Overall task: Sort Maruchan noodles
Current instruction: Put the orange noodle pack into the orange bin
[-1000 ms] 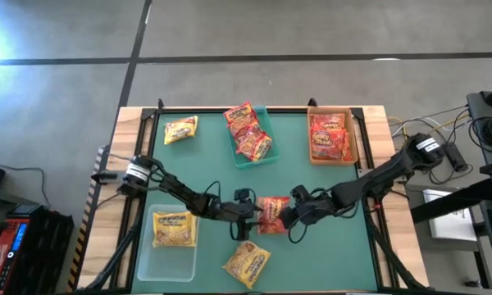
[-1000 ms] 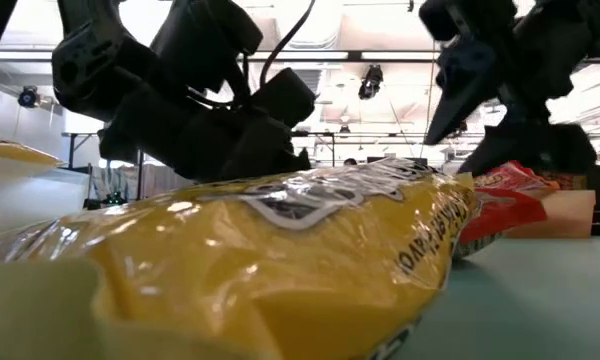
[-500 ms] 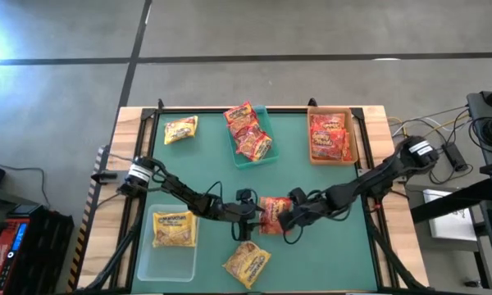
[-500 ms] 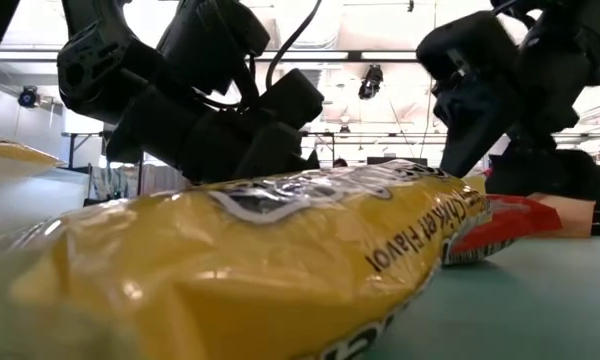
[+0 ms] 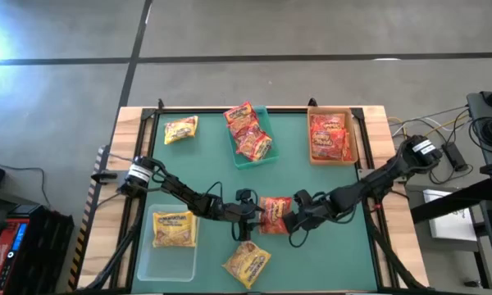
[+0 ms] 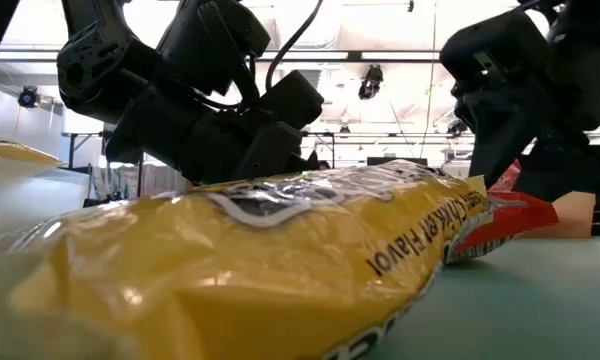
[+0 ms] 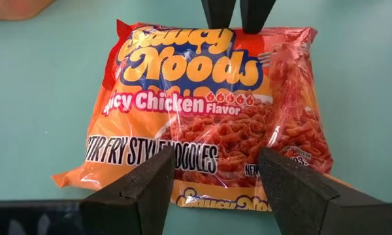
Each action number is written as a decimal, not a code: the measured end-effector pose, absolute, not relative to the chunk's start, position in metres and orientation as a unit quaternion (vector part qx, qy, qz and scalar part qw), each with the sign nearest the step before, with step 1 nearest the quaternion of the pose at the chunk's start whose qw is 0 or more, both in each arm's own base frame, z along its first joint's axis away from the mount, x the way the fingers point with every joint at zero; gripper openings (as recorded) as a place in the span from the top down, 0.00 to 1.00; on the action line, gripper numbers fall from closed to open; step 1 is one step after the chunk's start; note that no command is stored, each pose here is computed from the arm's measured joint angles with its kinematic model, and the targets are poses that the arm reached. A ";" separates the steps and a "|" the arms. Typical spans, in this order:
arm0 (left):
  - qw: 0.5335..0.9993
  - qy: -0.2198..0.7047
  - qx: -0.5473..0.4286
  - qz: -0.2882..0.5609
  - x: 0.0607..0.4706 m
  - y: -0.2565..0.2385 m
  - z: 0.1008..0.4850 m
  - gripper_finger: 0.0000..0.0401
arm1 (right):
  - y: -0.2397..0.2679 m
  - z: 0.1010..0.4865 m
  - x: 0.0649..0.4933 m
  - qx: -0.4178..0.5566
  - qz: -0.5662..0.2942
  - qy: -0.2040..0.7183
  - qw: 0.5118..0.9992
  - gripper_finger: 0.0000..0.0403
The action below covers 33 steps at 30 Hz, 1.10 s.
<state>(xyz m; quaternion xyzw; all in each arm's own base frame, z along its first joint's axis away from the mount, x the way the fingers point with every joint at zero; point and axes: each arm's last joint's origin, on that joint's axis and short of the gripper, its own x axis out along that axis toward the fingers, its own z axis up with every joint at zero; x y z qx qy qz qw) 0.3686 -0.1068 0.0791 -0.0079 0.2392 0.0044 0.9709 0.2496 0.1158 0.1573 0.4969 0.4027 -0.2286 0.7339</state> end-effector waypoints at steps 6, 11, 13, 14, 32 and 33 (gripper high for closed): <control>0.971 0.240 -0.010 0.005 0.368 -0.107 0.079 0.49 | 0.116 0.155 0.247 0.488 -0.251 0.374 0.748 0.52; 0.971 0.241 -0.010 0.005 0.368 -0.107 0.079 0.49 | 0.115 0.152 0.251 0.473 -0.263 0.339 0.770 0.52; 0.971 0.241 -0.009 0.005 0.368 -0.107 0.079 0.49 | 0.115 0.149 0.252 0.469 -0.261 0.340 0.772 0.52; 0.970 0.241 -0.010 0.005 0.368 -0.107 0.078 0.49 | 0.116 0.147 0.253 0.468 -0.262 0.340 0.772 0.52; 0.970 0.241 -0.009 0.006 0.368 -0.107 0.078 0.49 | 0.120 0.140 0.263 0.417 -0.221 0.327 0.818 0.52; 0.970 0.241 -0.009 0.006 0.368 -0.106 0.078 0.49 | 0.120 0.141 0.263 0.418 -0.221 0.327 0.818 0.52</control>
